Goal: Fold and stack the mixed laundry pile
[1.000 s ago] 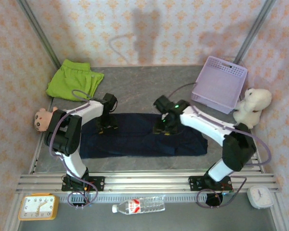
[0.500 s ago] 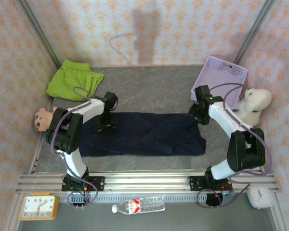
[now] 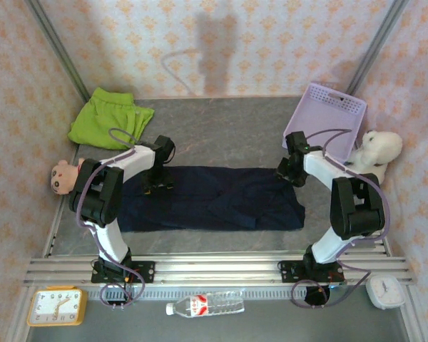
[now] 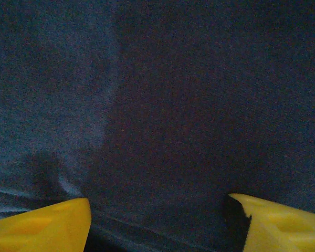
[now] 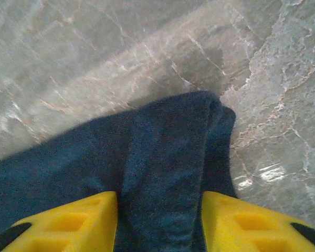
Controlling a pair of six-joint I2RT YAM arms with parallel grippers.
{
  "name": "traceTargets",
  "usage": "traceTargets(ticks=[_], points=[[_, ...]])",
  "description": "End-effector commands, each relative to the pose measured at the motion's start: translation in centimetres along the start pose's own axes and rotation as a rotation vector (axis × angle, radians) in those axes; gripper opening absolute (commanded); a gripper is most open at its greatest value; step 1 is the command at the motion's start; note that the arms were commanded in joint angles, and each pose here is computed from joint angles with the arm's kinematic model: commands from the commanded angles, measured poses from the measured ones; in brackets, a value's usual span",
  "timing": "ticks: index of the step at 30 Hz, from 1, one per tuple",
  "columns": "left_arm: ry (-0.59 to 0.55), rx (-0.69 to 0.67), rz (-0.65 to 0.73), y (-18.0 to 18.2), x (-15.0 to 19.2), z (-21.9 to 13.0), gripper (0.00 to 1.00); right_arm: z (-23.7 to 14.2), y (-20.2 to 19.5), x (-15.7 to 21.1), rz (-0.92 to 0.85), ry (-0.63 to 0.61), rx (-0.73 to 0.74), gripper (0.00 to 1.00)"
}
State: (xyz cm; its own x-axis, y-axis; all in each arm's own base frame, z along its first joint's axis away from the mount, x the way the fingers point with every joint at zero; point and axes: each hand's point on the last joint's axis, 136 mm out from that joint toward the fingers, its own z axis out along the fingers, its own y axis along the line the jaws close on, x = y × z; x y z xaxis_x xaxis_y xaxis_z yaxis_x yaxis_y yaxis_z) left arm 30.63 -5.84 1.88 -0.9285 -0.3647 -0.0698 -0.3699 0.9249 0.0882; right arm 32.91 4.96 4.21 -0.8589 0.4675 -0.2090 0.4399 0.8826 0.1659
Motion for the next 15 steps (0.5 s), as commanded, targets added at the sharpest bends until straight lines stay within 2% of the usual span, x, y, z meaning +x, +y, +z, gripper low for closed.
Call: traceTargets(ticks=[1,3,4,9,13,15], points=[[0.019,-0.106,-0.002,1.7,0.7,1.5,0.69,-0.9,-1.2,-1.4,0.017,-0.073,0.040,0.22],[0.016,-0.111,0.000,1.7,0.6,1.4,0.69,-1.1,-1.2,-2.3,0.061,-0.085,0.020,0.11],[0.016,-0.114,0.002,1.8,0.6,1.3,0.69,-1.3,-1.2,-2.8,0.088,-0.089,0.005,0.09],[0.019,-0.133,0.014,2.2,0.8,1.3,0.69,-1.2,-1.5,-5.9,0.212,-0.083,-0.048,0.07],[0.029,-0.155,0.026,2.7,1.1,1.5,0.69,0.2,-1.3,-6.9,0.218,-0.033,-0.035,0.12],[0.031,-0.151,0.027,2.7,1.2,1.5,0.69,1.5,-1.4,-6.5,0.208,0.017,-0.014,0.20]])
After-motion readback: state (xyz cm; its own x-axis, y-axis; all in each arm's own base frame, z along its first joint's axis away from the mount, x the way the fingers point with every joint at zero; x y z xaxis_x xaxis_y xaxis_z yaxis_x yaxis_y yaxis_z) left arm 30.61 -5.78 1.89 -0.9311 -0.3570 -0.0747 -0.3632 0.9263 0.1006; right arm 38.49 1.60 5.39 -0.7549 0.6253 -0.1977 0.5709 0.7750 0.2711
